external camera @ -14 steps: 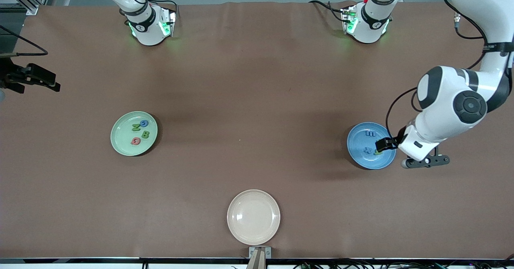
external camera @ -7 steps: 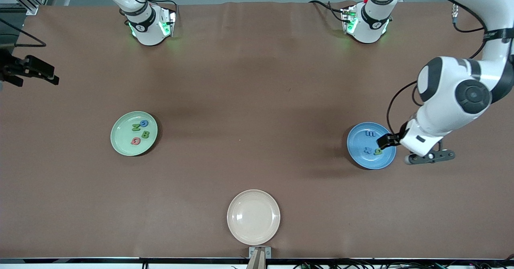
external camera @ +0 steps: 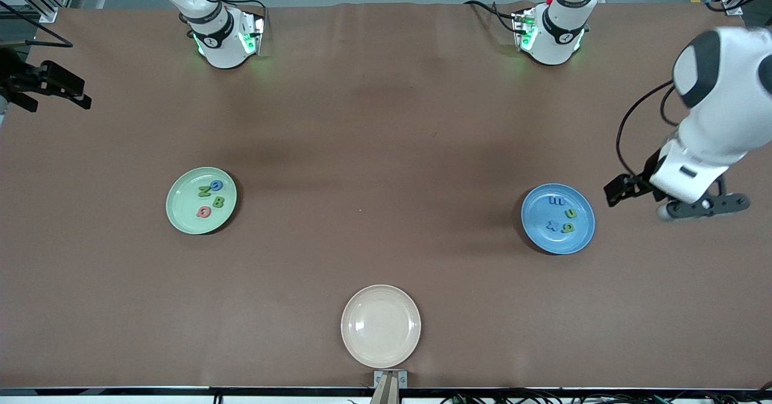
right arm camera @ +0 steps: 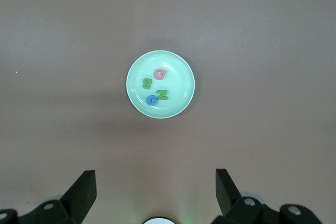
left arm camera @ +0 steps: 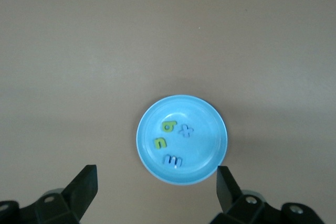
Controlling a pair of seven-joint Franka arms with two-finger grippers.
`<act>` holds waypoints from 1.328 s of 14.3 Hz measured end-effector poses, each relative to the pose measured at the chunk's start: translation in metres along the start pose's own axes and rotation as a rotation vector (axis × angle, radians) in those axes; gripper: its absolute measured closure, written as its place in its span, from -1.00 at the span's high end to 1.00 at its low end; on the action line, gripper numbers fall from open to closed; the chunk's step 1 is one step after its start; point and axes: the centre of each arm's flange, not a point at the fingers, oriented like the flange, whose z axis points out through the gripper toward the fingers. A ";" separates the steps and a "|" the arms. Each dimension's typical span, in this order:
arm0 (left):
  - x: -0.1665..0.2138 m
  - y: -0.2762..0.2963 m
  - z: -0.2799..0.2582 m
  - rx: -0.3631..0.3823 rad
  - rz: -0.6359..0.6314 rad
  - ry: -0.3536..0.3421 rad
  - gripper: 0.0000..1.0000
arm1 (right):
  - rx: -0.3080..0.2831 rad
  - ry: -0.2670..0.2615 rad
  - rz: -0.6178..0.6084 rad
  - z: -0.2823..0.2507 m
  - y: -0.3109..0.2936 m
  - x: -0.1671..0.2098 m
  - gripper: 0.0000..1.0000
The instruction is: Sort upper and lower case letters into plates
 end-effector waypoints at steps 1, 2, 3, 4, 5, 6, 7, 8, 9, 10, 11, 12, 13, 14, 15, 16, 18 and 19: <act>-0.004 -0.006 -0.016 0.001 0.013 -0.002 1.00 | -0.001 0.002 0.000 0.000 0.000 0.000 1.00; -0.008 -0.015 -0.032 0.007 0.023 -0.013 1.00 | -0.001 0.006 -0.002 0.000 -0.001 0.001 1.00; -0.010 -0.026 -0.048 0.012 0.033 -0.026 1.00 | -0.002 0.007 -0.007 0.000 -0.003 0.001 1.00; -0.010 -0.035 -0.063 0.014 0.043 -0.035 1.00 | -0.003 0.007 -0.013 0.000 -0.006 0.001 1.00; -0.011 -0.042 -0.077 0.016 0.049 -0.041 1.00 | -0.005 0.007 -0.019 0.000 -0.009 0.002 1.00; -0.011 -0.046 -0.088 0.015 0.050 -0.047 1.00 | -0.010 0.007 -0.022 0.000 -0.010 0.002 1.00; -0.012 -0.047 -0.096 0.002 0.047 -0.053 1.00 | -0.016 0.006 -0.024 0.000 -0.011 0.002 1.00; -0.012 -0.046 -0.104 -0.017 0.046 -0.055 1.00 | -0.021 0.006 -0.026 0.001 -0.011 0.002 1.00; -0.013 -0.045 -0.111 -0.029 0.048 -0.053 1.00 | -0.023 0.005 -0.026 0.001 -0.011 0.002 1.00; -0.013 -0.047 -0.116 -0.039 0.047 -0.054 1.00 | -0.024 0.005 -0.025 0.001 -0.011 0.002 1.00; -0.014 -0.052 -0.121 -0.054 0.039 -0.052 1.00 | -0.024 0.005 -0.024 0.001 -0.010 0.002 1.00; -0.013 -0.057 -0.126 -0.067 0.037 -0.044 1.00 | -0.024 0.003 -0.022 0.001 -0.009 0.002 1.00; -0.013 -0.057 -0.130 -0.073 0.038 -0.038 1.00 | -0.023 0.002 -0.020 0.001 -0.008 0.001 1.00; -0.014 -0.055 -0.133 -0.074 0.043 -0.037 1.00 | -0.023 0.001 -0.018 0.002 -0.007 0.001 1.00; -0.015 -0.053 -0.134 -0.074 0.047 -0.040 1.00 | -0.021 0.000 -0.016 0.002 -0.007 0.001 1.00; -0.016 -0.052 -0.134 -0.074 0.049 -0.043 1.00 | -0.019 -0.001 -0.015 0.002 -0.007 0.001 1.00; -0.016 -0.052 -0.134 -0.074 0.049 -0.045 1.00 | -0.016 -0.007 -0.014 0.003 -0.007 0.000 1.00; -0.016 -0.052 -0.134 -0.074 0.049 -0.046 1.00 | -0.015 -0.009 -0.014 0.003 -0.007 0.000 1.00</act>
